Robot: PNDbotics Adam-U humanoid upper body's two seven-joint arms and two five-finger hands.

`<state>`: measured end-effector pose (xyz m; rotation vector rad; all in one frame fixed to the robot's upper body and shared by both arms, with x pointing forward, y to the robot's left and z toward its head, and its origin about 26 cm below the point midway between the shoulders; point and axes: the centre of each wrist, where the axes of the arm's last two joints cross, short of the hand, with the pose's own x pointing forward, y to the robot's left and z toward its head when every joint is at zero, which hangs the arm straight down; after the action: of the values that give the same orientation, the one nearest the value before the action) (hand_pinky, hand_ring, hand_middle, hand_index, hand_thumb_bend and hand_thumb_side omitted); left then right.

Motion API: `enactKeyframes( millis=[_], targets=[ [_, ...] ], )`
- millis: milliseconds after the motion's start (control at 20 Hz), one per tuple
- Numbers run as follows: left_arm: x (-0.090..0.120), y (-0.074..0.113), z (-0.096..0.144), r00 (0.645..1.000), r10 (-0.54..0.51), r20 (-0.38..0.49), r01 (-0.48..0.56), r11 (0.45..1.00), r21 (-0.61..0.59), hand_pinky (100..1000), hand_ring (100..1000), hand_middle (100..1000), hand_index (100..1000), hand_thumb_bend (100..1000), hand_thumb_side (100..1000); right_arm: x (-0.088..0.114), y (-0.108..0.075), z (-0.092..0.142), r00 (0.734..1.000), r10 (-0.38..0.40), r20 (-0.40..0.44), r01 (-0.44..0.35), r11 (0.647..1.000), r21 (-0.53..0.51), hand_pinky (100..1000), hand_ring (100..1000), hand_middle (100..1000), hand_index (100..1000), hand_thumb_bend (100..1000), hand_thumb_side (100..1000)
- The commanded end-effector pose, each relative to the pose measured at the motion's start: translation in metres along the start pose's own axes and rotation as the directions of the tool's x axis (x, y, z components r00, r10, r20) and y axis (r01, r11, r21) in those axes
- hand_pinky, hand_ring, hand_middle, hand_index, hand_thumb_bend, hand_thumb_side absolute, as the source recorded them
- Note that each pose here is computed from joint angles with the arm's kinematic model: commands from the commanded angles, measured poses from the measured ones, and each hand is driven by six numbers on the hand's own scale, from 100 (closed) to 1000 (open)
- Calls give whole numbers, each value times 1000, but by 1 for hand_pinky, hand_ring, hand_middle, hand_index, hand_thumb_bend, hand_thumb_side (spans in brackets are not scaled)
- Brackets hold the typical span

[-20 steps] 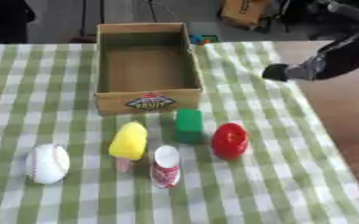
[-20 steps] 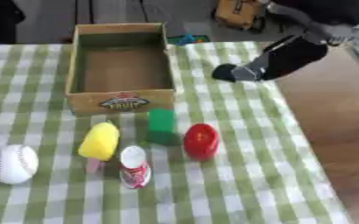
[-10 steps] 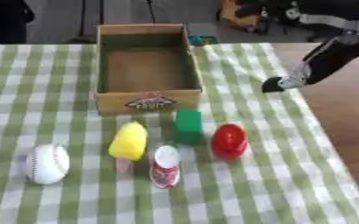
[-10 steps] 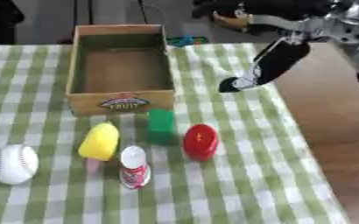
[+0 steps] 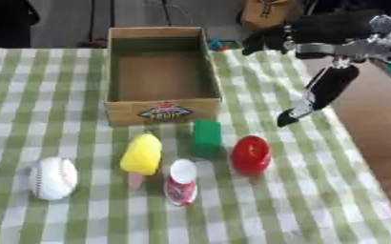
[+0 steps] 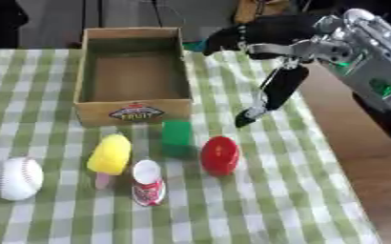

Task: Pick up objects on the table and place them in the box.

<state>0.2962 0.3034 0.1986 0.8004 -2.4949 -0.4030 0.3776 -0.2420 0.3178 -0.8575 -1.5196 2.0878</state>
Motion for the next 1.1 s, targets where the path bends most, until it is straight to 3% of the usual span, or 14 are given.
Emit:
enactKeyframes(
  millis=[50,350,600,1100],
  targets=[
    [5,5,-7,999,-7,33,7,1000,-4,749,627,588,677,100,935,-3,-4,-1,1000,-11,-15,11,1000,29,710,947,986,1000,718,458],
    [5,4,-6,1000,-3,30,3,1000,0,748,627,588,676,100,937,9,8,-8,988,-149,-24,151,986,71,720,980,995,1000,758,443],
    [5,4,-6,1000,-2,28,2,1000,-1,746,627,588,676,100,938,25,6,-9,948,-301,-103,308,949,66,660,969,981,1000,761,429],
    [4,4,-5,1000,-3,23,3,1000,2,744,626,587,675,100,933,52,13,-3,946,-296,-131,305,951,55,654,960,972,1000,737,450]
  ],
)
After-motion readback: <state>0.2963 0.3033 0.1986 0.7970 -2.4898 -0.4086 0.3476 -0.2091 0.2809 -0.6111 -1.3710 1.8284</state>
